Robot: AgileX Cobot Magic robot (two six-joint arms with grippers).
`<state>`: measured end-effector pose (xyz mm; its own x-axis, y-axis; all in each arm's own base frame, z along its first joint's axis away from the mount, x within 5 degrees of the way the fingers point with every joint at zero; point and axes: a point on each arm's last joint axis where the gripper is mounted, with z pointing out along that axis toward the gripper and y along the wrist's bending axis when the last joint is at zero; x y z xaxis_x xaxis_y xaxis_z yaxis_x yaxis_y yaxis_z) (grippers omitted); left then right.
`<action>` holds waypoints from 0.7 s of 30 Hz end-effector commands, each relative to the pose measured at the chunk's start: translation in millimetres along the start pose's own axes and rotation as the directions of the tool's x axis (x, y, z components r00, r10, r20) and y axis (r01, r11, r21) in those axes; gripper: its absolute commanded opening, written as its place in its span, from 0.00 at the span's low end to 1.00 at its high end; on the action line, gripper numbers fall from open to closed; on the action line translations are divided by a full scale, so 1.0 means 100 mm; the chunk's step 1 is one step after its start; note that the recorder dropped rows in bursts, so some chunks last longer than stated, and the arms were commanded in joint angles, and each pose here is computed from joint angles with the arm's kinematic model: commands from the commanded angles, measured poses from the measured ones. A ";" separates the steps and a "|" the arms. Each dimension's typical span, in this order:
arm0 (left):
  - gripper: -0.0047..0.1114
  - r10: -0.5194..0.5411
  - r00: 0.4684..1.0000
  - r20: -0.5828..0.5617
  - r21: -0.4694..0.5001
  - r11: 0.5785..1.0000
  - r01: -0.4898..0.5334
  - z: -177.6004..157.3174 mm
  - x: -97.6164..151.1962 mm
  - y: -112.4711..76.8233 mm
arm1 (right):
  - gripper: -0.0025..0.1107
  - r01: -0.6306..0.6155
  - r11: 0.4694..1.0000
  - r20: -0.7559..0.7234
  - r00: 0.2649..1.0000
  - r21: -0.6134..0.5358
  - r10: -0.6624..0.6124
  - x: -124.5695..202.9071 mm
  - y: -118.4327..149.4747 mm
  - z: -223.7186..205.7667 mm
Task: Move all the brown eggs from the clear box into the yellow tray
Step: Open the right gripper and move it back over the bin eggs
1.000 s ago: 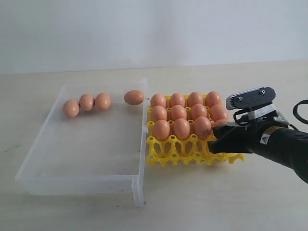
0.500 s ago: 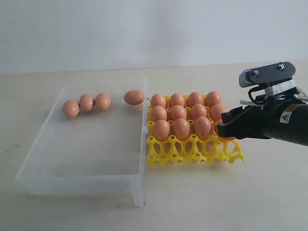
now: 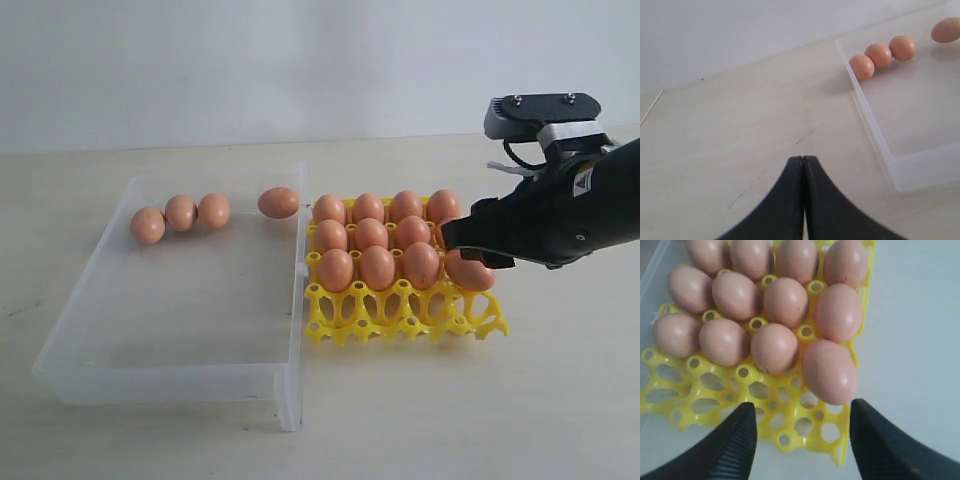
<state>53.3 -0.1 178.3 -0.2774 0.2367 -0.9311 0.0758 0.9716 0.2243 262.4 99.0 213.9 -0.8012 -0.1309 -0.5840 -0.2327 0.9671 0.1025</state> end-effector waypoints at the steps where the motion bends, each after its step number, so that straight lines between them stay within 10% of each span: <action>1: 0.04 -0.005 1.000 0.018 -0.002 1.000 0.005 -0.01 -0.02 0.00 | 0.49 -0.012 0.997 -0.079 0.997 -0.078 0.006 -0.08 0.12 -0.07; 14: 0.04 -0.005 1.000 0.018 -0.002 1.000 0.005 -0.01 -0.02 0.00 | 0.49 0.192 0.929 -0.060 0.973 -0.316 -0.221 -0.73 1.15 0.27; 21: 0.04 -0.005 1.000 0.018 -0.002 1.000 0.005 -0.01 -0.02 0.00 | 0.49 -0.014 0.895 -0.026 1.000 -0.447 0.003 -1.24 1.55 0.72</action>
<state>53.3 -0.1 178.3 -0.2774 0.2367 -0.9311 0.0758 0.9716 0.2243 346.9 263.0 246.5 -0.7971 -0.2147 -0.5644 -0.4815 0.7900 0.3795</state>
